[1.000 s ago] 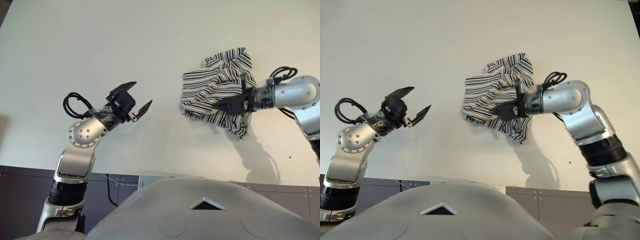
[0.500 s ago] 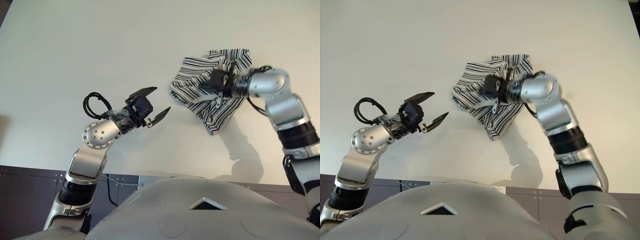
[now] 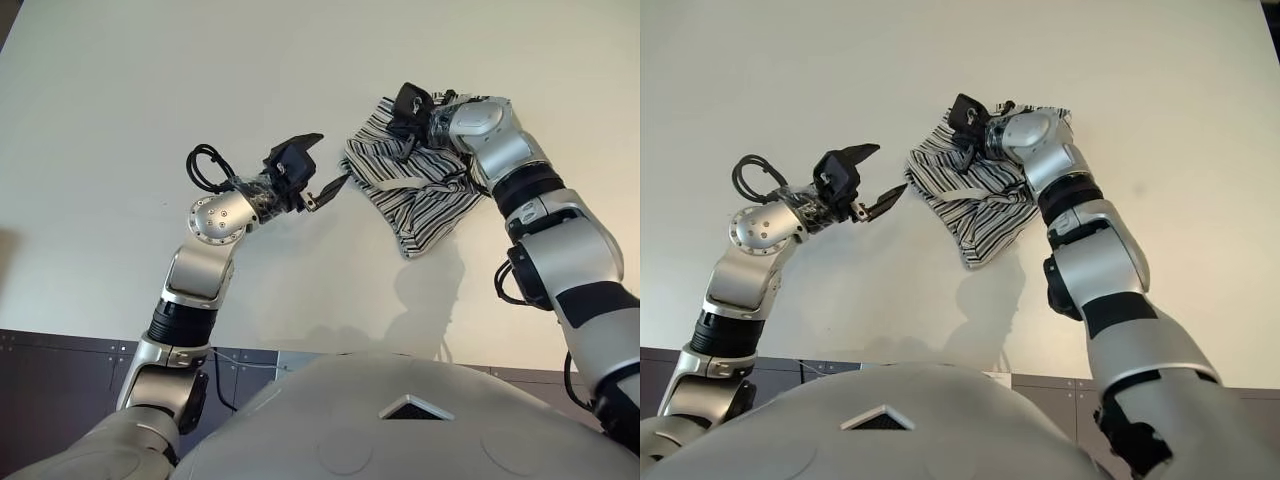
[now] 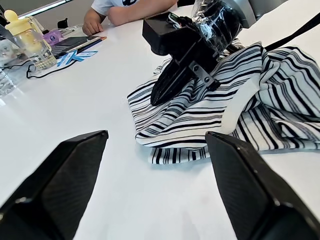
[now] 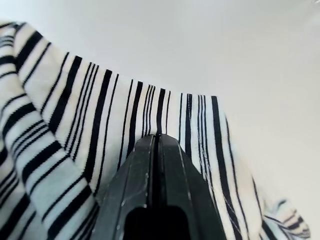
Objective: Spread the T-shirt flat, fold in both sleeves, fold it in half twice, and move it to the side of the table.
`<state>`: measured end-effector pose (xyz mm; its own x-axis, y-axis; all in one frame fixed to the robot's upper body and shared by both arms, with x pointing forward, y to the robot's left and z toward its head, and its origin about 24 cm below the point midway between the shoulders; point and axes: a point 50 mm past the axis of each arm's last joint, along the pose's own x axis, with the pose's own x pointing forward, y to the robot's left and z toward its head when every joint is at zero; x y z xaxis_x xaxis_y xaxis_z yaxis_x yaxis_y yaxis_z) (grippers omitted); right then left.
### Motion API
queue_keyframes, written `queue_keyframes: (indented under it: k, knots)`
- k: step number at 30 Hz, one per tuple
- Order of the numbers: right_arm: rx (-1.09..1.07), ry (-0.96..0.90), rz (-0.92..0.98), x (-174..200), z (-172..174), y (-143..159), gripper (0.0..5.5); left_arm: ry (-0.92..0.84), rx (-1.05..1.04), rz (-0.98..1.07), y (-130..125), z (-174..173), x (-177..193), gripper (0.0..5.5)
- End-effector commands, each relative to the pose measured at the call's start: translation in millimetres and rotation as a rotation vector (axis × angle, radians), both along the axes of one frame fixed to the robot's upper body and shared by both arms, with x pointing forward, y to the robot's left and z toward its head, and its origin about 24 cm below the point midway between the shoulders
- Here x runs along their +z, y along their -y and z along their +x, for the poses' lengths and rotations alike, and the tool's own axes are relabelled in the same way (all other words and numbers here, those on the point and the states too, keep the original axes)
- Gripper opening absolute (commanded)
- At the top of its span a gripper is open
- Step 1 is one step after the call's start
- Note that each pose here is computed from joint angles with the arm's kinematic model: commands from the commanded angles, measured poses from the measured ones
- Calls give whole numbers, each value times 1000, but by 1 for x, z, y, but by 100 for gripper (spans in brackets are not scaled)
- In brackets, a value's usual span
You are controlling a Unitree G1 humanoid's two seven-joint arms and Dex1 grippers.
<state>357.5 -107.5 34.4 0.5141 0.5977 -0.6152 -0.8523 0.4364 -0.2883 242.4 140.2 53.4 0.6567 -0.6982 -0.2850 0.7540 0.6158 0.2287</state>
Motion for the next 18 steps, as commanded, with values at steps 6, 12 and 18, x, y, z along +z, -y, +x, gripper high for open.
queue_keyframes:
  k: [6,12,18]
  knots:
    - [42,-78,-8,-19,-13,-17,13,-108,-78,59,3,23,-12,360]
    - [52,-61,-11,-19,-12,-24,13,-106,-109,208,-7,51,-16,360]
    - [47,-49,-11,-16,-10,-24,13,-110,-139,309,-26,48,-28,360]
